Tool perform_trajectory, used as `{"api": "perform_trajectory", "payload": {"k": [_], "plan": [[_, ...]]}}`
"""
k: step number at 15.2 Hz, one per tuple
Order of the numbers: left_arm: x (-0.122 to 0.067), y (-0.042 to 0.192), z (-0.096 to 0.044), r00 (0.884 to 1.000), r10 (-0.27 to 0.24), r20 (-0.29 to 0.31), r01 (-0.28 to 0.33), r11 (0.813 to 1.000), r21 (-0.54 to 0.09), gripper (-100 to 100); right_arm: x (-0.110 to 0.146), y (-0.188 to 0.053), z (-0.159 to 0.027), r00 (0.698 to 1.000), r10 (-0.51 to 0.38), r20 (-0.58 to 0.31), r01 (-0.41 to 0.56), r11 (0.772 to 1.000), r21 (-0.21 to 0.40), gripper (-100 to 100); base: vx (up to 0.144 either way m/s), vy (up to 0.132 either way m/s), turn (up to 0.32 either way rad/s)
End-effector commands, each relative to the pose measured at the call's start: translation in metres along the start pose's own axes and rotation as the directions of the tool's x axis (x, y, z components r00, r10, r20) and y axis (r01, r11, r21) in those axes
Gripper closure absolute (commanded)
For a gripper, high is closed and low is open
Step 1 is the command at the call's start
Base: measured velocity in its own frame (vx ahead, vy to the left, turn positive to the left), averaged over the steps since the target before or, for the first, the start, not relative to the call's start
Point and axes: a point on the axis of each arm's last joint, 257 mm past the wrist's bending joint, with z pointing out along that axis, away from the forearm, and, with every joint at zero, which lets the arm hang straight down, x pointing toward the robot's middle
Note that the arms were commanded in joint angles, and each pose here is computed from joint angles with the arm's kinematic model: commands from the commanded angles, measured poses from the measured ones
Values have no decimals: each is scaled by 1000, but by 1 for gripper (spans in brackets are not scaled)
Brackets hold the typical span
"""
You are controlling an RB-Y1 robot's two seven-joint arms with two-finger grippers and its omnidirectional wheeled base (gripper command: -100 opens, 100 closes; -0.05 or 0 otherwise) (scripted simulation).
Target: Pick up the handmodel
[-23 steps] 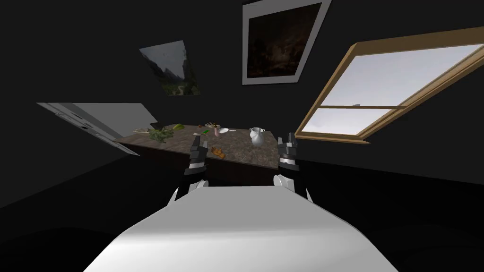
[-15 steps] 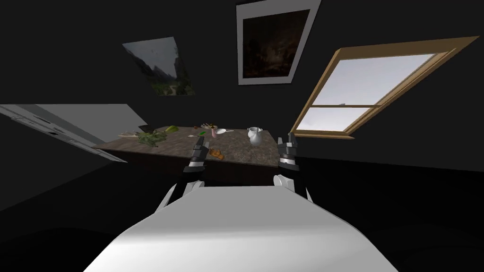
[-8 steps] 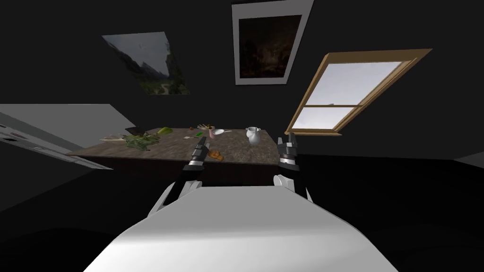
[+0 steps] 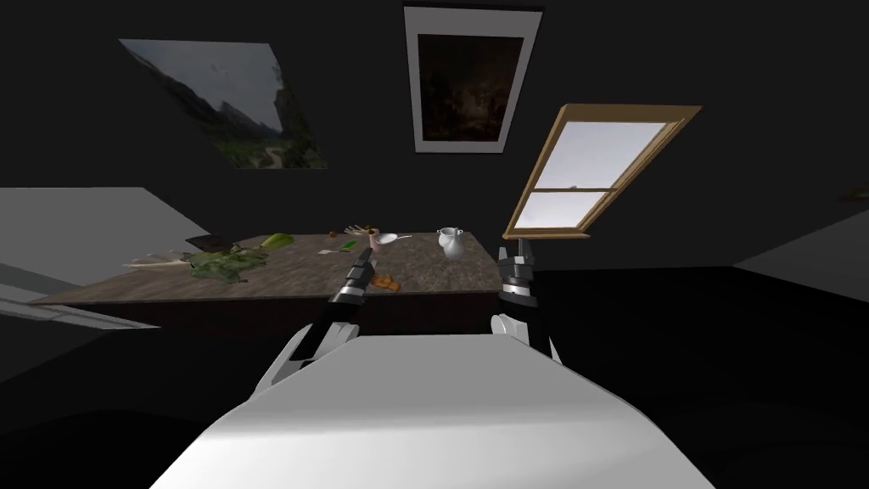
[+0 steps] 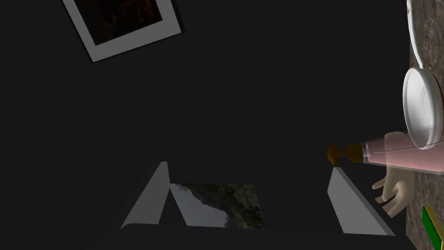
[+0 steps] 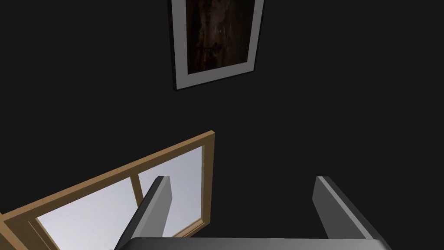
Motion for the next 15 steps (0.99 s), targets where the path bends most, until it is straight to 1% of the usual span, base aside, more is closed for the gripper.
{"api": "perform_trajectory", "payload": {"k": [1,2,3,9,10,11,12,14,15], "plan": [[-1,6,1,1000,0,-2,-1,1000,-25,-100,0,0,0,1000,0,0,0,1000,0,0,-4,37,5],[-2,12,1,1000,3,-7,-3,998,-55,-100,0,0,0,1000,0,0,0,1000,0,0,-5,33,-107],[-2,14,1,1000,3,-7,-3,998,-62,-100,0,0,0,1000,0,0,0,1000,0,0,-4,39,-148],[-9,39,0,1000,6,-13,-8,984,-178,-100,0,0,0,1000,0,0,0,1000,0,0,-7,66,-165],[-9,39,0,1000,6,-13,-8,984,-178,-100,0,0,0,1000,0,0,0,1000,0,0,-6,41,-47],[-12,46,0,1000,7,-14,-9,978,-208,-100,0,0,0,1000,0,0,0,1000,0,0,-8,40,-113],[-12,48,-1,1000,7,-13,-9,976,-218,-100,0,0,0,1000,0,0,0,1000,0,0,-8,46,-139],[-15,57,-3,1000,7,-12,-10,966,-258,-100,0,0,0,1000,0,0,0,1000,0,0,-9,61,-172],[-15,57,-3,1000,7,-12,-10,966,-258,-100,0,0,0,1000,0,0,0,1000,0,0,-5,47,-44]]}}
